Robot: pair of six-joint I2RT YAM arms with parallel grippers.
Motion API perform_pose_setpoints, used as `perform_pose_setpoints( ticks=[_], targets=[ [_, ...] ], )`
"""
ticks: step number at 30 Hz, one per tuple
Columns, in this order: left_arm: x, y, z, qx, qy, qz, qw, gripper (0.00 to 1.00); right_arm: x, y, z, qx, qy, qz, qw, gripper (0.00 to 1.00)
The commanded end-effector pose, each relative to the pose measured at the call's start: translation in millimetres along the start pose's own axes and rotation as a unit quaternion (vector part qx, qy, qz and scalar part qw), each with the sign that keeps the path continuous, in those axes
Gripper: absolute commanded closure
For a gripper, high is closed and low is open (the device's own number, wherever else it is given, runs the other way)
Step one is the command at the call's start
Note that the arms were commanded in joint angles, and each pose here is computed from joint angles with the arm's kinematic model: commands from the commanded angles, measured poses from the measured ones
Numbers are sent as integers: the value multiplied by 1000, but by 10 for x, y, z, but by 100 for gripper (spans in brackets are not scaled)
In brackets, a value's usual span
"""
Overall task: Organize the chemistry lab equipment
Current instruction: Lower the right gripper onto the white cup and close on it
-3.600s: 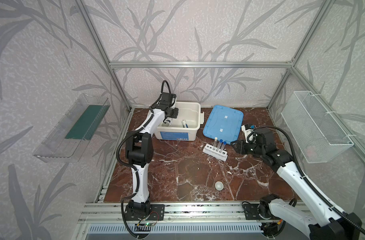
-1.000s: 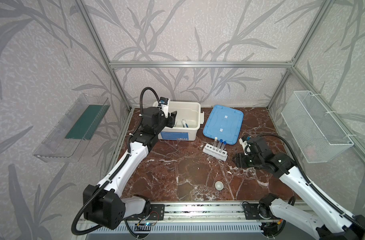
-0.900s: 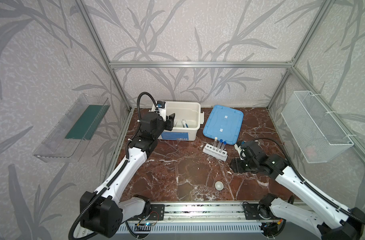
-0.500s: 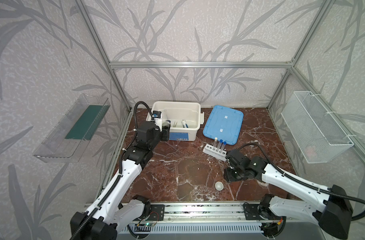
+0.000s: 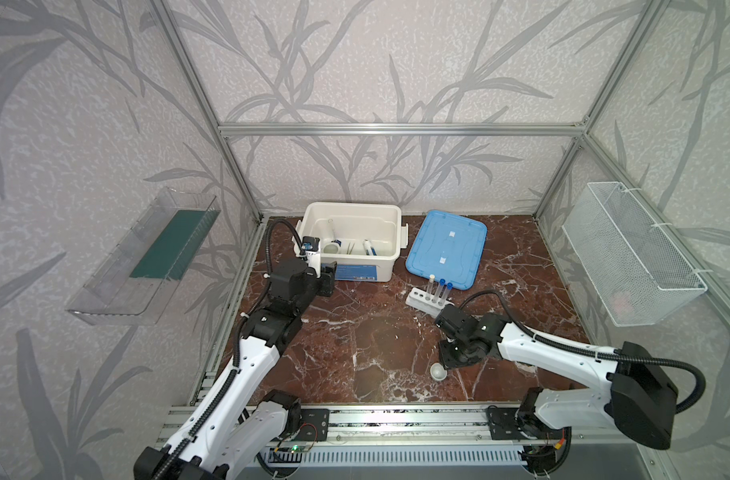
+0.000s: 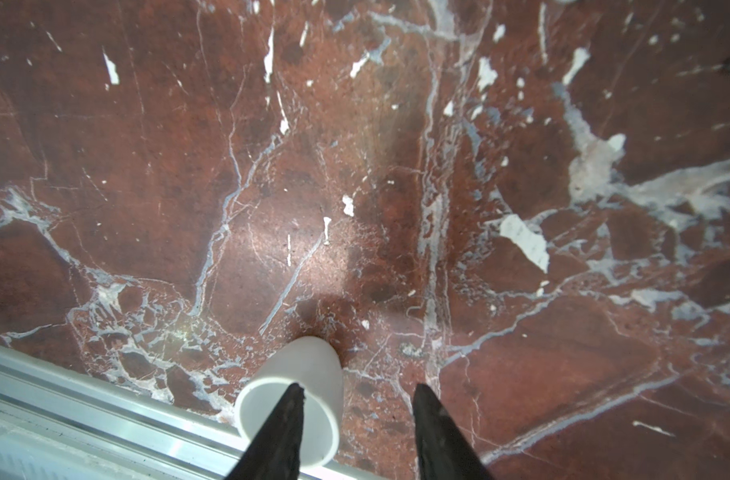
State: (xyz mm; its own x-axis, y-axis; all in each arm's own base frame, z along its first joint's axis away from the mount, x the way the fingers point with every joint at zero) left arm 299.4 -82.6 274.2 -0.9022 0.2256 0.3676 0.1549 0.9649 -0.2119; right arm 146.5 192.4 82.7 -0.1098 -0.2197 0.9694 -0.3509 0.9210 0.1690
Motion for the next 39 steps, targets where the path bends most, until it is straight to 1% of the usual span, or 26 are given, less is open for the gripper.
perform_pose_setpoints(
  ticks=[1, 5, 9, 18, 26, 39],
  targets=[
    [18, 0, -32, -4, -2, -1, 1000, 49, -36, 30, 29, -3, 7, -2, 1000, 57],
    [2, 11, -23, -6, 1, -3, 1000, 49, -85, 50, 46, -1, 14, -3, 1000, 59],
    [-28, 47, -5, -13, 16, -15, 1000, 49, -116, 65, 56, 1, 19, -5, 1000, 59],
    [-35, 52, 7, -13, 16, -15, 1000, 49, -144, 51, 161, 5, 35, -5, 999, 62],
    [-32, 54, 5, -15, 16, -15, 1000, 49, -65, -5, 229, 3, 33, 4, 999, 63],
    [-31, 42, 7, -15, 17, -10, 1000, 49, -136, 14, 218, 2, 35, 0, 999, 68]
  ],
)
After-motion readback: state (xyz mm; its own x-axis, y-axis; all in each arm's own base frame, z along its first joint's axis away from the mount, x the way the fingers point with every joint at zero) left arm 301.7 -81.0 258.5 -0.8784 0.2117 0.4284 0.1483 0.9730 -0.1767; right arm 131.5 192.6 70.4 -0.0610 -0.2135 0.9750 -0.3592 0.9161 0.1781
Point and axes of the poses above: each gripper's point midway between its finger pads, its own x axis back along the fingers, its own y axis along the line the jaws close on, z = x × y, the point moved 3 cm from there along x, back along the fingers, and after that the axes turned 10 degrees about x, right-handed, at the moved point
